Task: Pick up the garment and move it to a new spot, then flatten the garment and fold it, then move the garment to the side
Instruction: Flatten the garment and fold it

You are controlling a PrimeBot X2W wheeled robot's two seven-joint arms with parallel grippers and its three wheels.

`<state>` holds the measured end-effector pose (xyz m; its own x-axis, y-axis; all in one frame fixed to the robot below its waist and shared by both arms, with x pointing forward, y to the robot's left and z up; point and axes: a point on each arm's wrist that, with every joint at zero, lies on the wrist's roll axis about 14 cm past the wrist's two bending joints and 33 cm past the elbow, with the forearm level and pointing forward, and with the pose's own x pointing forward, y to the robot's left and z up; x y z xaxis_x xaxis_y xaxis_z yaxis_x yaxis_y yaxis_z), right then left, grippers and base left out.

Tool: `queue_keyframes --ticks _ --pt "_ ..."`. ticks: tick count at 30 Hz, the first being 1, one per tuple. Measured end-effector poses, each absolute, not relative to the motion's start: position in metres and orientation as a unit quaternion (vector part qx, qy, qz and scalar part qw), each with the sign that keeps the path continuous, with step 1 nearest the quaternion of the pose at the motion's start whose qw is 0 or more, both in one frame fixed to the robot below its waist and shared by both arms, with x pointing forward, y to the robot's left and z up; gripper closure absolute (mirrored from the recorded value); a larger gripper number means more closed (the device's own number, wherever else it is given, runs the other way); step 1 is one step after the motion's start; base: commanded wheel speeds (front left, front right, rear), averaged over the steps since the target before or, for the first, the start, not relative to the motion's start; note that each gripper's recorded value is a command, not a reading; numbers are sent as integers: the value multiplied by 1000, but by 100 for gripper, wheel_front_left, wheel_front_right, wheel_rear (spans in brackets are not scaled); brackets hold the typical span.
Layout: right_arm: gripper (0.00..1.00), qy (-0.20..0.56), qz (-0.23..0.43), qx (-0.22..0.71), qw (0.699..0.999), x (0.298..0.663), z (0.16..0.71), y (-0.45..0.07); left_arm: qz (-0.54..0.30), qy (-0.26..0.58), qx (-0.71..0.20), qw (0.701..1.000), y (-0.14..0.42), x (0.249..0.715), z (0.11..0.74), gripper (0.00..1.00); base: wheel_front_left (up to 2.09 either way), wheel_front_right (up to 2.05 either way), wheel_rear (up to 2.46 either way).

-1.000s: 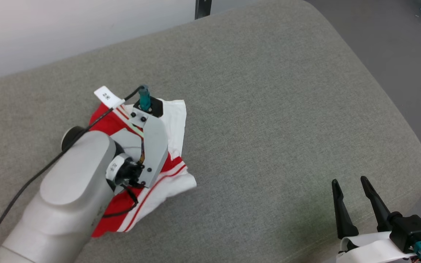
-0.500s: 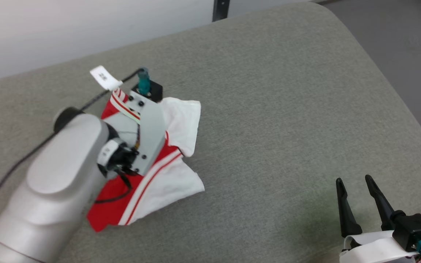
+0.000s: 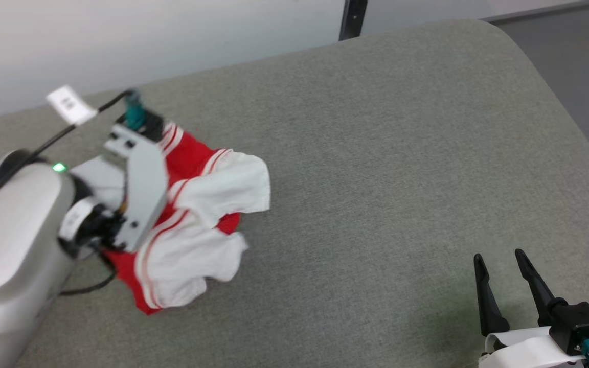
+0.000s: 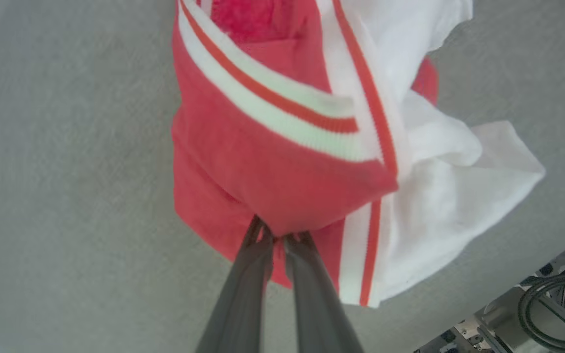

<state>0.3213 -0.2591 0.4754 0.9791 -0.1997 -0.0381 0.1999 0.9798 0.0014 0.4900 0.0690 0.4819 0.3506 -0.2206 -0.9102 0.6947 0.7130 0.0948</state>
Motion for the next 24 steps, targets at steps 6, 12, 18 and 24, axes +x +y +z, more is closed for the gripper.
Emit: queue_keyframes --ticks 6,12,18,24 --pt "0 18 -87 0 996 326 475 -251 -234 531 241 778 120 479 455 100 0 0 0" --pt "0 24 -83 -3 996 327 473 -249 -226 560 220 767 132 465 417 100 0 0 0" --pt "0 25 -82 -4 996 328 472 -249 -221 562 204 771 133 464 404 89 0 0 0" --pt "0 21 -77 -4 997 328 473 -246 -215 537 213 788 137 471 417 0 0 0 0"
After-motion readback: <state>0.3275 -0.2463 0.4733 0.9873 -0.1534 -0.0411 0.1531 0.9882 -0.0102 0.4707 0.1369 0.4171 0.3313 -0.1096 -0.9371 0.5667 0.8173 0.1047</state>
